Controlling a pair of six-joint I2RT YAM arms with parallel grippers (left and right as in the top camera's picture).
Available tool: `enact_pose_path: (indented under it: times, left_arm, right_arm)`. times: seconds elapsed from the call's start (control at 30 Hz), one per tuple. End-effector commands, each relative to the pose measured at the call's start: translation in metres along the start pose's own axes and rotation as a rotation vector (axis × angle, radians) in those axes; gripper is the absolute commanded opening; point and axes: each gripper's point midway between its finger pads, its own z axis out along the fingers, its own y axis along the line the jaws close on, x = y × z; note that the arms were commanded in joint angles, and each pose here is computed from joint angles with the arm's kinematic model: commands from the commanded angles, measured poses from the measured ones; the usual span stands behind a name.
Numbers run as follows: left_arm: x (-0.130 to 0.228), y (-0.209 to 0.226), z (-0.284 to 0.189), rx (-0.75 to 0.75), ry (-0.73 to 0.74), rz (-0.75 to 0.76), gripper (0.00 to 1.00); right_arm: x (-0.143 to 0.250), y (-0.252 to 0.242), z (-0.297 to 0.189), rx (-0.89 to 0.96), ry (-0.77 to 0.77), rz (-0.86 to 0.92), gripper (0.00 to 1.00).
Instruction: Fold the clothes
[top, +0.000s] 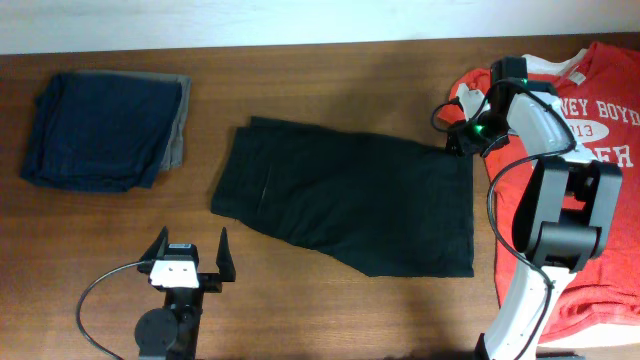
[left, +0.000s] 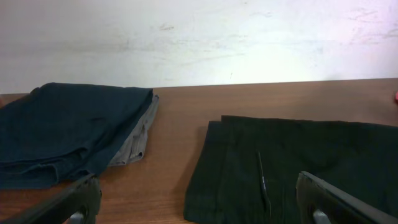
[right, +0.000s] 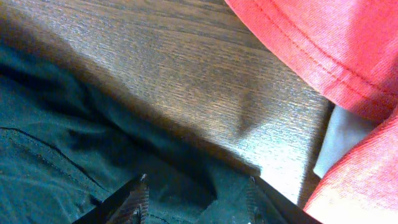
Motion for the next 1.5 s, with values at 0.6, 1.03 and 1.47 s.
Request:
enact_pose_path:
  times: [0.6,1.03,1.47]
  left_arm:
    - [0.002,0.002,0.000,-0.012,0.001,0.019,0.99]
    - [0.002,0.002,0.000,-0.012,0.001,0.019,0.99]
    - [0.002,0.002,0.000,-0.012,0.001,0.019,0.99]
  right_arm:
    - [0.014,0.008,0.002,-0.169,-0.005,-0.063,0.56]
    - [0.014,0.011,0.009,-0.185,-0.026,-0.091,0.46]
    - [0.010,0.013,0.013,-0.201,-0.050,-0.053,0.04]
